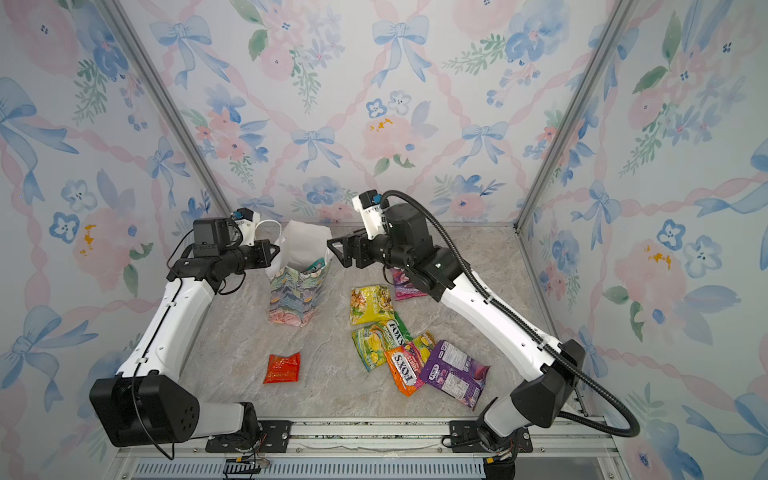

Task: Place the snacks into the paper bag
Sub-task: 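Withdraw the right gripper and reach to the purple packet nearest the robot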

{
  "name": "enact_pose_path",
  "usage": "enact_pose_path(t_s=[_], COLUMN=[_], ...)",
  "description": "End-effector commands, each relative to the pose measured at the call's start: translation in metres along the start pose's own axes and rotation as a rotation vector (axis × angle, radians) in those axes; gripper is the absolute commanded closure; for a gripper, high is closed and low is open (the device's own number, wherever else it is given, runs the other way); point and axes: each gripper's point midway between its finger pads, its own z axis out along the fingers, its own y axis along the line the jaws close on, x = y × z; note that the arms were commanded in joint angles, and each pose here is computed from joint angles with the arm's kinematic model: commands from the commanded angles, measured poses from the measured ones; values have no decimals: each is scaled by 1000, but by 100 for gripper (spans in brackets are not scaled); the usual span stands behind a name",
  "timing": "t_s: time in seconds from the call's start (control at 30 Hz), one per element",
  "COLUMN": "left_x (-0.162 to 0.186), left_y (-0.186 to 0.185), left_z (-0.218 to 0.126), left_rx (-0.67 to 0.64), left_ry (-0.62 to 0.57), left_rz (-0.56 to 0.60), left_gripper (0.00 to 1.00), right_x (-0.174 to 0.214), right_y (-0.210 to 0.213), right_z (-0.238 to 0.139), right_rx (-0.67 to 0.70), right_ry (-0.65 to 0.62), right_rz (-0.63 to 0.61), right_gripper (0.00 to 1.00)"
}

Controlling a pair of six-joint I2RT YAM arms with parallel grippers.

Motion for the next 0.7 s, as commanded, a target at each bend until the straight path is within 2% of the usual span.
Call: enact_pose_path(t_s=[0.0, 0.1, 0.2, 0.37, 0.57, 0.67], left_x=[4, 7, 10, 13, 15, 15], left_y=[10, 14, 19, 21, 23, 23], left_z=[3, 2, 3, 7, 7, 7], left_rx=[-35, -57, -75, -78, -86, -83], left_ry=[0, 2, 9, 19, 21, 22], left_rz=[15, 13, 6, -1, -4, -6], left_gripper=[100, 100, 100, 100, 100, 100], right_x=[58, 109, 155, 205, 262, 291], right_y=[-61, -96, -118, -141, -166, -172], right_z=[-7, -27, -42, -67, -121, -151], right_rx=[165, 283, 345, 445, 673, 779], right_ry=[105, 198, 280, 347, 456, 497], right_rz=[92, 149, 217, 324, 383, 448], right_gripper=[14, 14, 14, 13, 0, 4])
